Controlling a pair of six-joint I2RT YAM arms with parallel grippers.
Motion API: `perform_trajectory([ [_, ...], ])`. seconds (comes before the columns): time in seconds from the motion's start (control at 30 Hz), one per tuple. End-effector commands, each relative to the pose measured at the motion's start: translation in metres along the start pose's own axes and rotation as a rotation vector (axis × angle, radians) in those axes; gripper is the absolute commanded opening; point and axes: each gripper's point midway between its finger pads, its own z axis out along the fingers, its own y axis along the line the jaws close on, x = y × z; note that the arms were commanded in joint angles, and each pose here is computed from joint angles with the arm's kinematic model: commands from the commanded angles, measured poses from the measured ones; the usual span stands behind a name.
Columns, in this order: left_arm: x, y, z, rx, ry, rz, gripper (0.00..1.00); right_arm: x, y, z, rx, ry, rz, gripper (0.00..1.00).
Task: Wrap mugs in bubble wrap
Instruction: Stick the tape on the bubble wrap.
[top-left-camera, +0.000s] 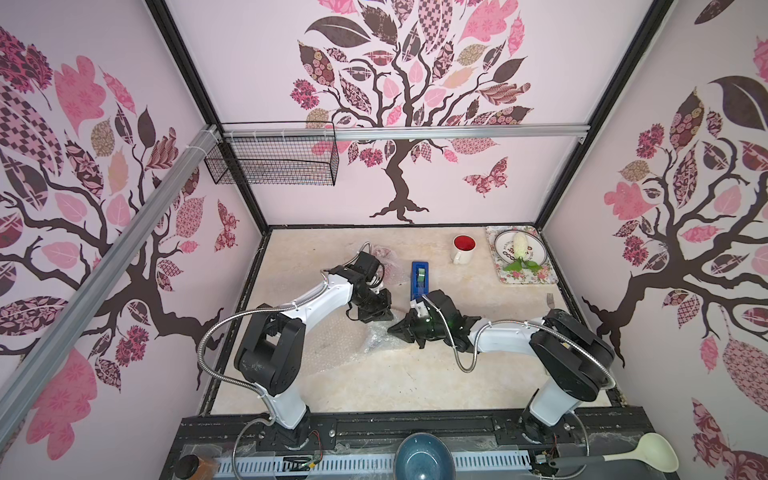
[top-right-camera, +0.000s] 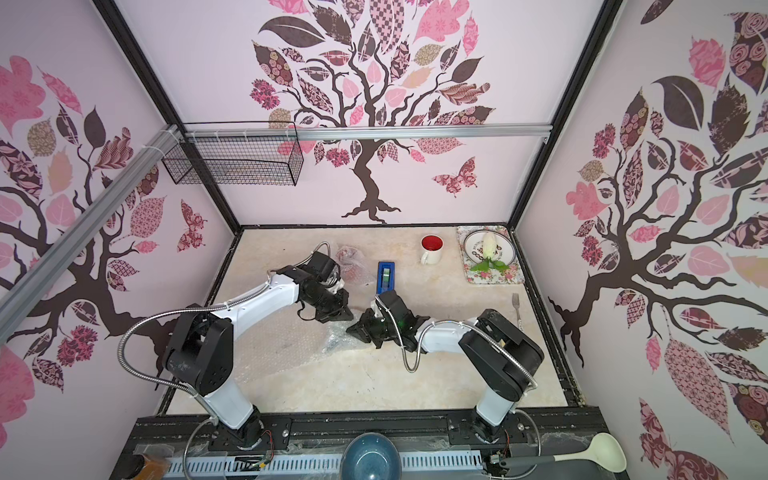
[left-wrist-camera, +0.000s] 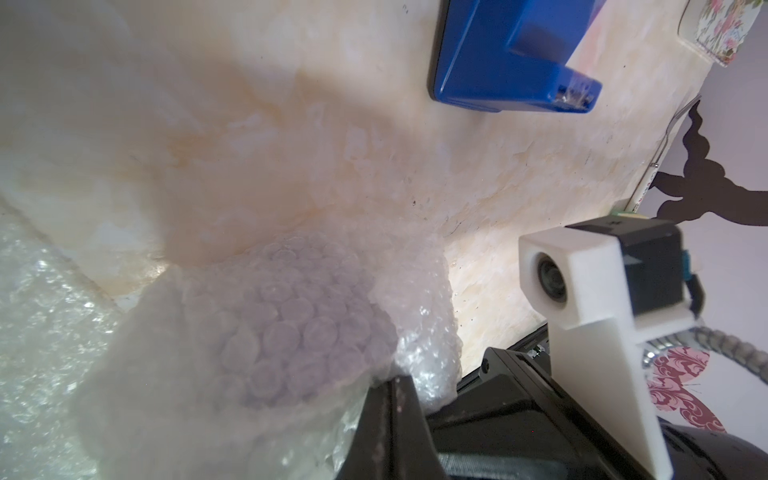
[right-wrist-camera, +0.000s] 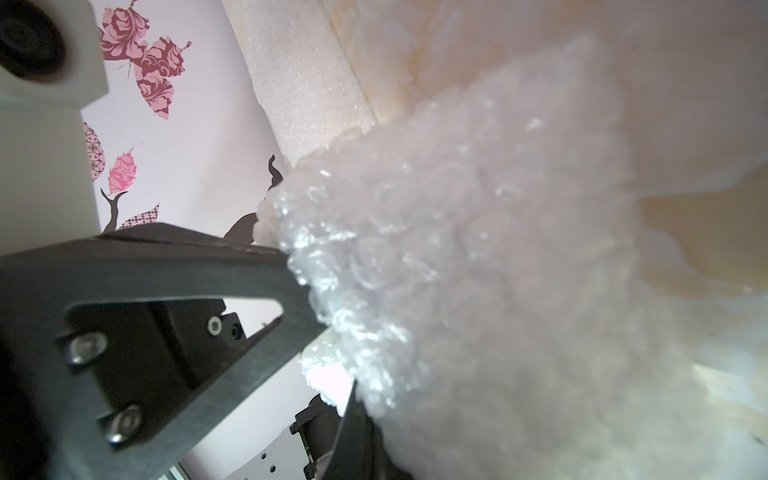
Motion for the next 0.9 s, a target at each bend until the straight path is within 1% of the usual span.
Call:
perform_trajectory([
  [0.0, -0.026, -0.02, -0.013, 0.055, -0.093, 0.034, 0.0, -0.002, -0.019, -0.002, 0.067, -0.016, 0.115, 0.0],
  [0.13, -0.029, -0.023, -0.016, 0.062, -0.115, 0.038, 0.0, -0.001, -0.019, -0.002, 0.068, -0.011, 0.113, 0.0],
  [0.3, -0.03, -0.043, -0.028, 0.139, -0.12, 0.046, 0.0, -0.001, -0.019, -0.002, 0.068, -0.011, 0.114, 0.0],
  [0.37, -0.03, -0.045, -0.03, 0.149, -0.123, 0.042, 0.0, -0.001, -0.018, -0.002, 0.069, -0.01, 0.111, 0.0],
  [0.6, -0.03, -0.022, -0.016, 0.071, -0.105, 0.012, 0.01, -0.002, -0.017, 0.001, 0.07, -0.006, 0.111, 0.0],
  [0.67, -0.03, -0.023, -0.026, 0.072, -0.12, 0.016, 0.02, -0.002, -0.017, 0.0, 0.071, -0.005, 0.109, 0.0],
  [0.7, -0.031, -0.027, -0.036, 0.076, -0.143, 0.026, 0.02, -0.001, -0.017, 0.0, 0.074, -0.006, 0.11, 0.0],
  [0.77, -0.027, -0.035, -0.059, 0.09, -0.183, 0.049, 0.05, -0.002, -0.017, 0.0, 0.076, -0.008, 0.111, 0.0],
  [0.83, -0.017, -0.041, -0.077, 0.11, -0.205, 0.07, 0.07, -0.002, -0.017, 0.0, 0.076, -0.009, 0.11, 0.0],
  [0.87, -0.008, -0.041, -0.081, 0.122, -0.203, 0.074, 0.06, -0.002, -0.017, 0.0, 0.078, -0.01, 0.111, 0.0],
])
